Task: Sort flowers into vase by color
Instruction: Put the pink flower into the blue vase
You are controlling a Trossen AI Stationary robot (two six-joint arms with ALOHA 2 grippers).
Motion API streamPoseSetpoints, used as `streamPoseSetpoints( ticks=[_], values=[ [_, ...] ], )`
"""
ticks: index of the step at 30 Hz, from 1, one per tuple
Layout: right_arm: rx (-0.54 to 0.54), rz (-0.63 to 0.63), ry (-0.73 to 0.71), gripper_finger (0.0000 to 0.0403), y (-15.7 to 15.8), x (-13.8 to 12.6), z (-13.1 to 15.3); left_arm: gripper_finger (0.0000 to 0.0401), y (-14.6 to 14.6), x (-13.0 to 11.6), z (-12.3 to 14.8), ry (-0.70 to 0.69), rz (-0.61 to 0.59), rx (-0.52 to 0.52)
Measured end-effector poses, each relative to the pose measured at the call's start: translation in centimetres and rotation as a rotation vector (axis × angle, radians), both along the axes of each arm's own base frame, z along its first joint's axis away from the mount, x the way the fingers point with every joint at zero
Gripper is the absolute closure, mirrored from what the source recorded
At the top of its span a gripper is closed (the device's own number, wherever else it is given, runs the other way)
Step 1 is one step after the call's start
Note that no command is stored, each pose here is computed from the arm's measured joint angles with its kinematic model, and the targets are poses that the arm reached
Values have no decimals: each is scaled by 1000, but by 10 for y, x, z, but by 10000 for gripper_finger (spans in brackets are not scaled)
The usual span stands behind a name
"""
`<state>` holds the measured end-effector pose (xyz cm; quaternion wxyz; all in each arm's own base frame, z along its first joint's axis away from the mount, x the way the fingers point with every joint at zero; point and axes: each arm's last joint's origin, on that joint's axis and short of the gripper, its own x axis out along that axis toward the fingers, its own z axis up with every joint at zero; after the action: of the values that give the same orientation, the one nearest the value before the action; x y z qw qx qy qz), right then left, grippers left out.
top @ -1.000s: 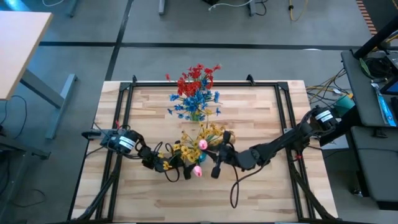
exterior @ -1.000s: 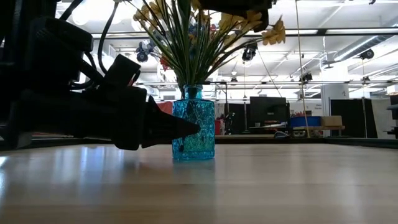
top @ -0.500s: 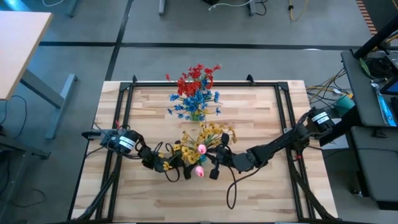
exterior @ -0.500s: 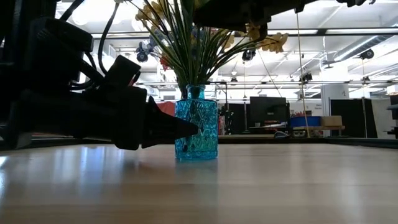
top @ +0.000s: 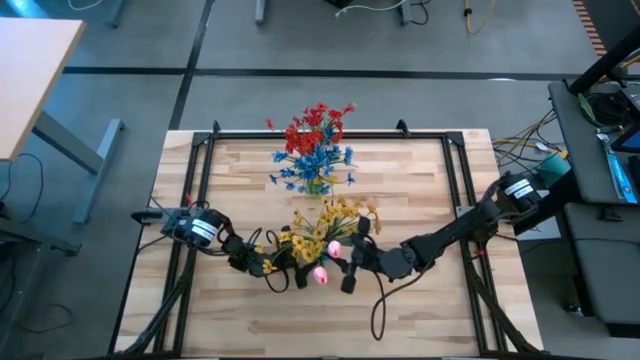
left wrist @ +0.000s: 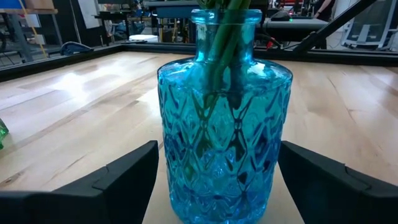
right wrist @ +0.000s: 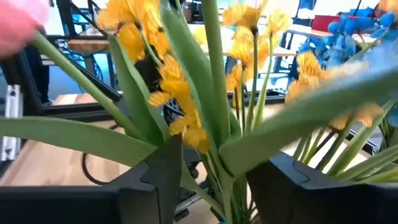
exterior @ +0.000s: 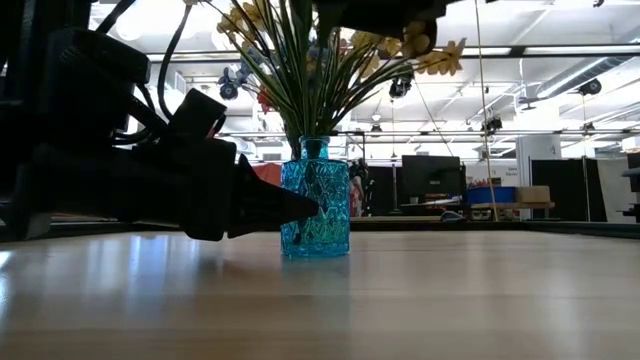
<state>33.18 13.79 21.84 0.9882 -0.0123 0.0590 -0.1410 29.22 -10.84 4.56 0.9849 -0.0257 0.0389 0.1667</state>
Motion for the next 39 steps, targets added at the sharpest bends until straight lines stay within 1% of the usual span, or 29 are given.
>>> streamPoseSetpoints(
  ticks=[4,8,11,17,19,26,33,35,39],
  values=[
    [2,-3,-13,240,-1,-2,6,92,0,0,0,0,0,-1],
    [-4,-5,-21,257,-2,-3,10,92,0,0,0,-2,0,-5],
    [-4,-1,-20,288,-2,-4,11,92,0,0,0,-2,0,-5],
    [6,27,8,371,-1,-4,7,92,0,0,0,-2,0,-5],
    [11,26,17,386,-1,-4,6,92,0,0,0,-2,0,-5],
    [20,24,26,389,-1,-4,5,92,0,0,0,-2,0,-4],
    [1,27,24,387,-1,-4,6,92,0,0,0,-2,0,-4],
    [1,27,25,377,-1,-3,8,92,0,0,0,-2,-1,-5],
    [13,26,16,334,0,-2,10,92,-1,-1,0,-6,-4,-6]
  ],
)
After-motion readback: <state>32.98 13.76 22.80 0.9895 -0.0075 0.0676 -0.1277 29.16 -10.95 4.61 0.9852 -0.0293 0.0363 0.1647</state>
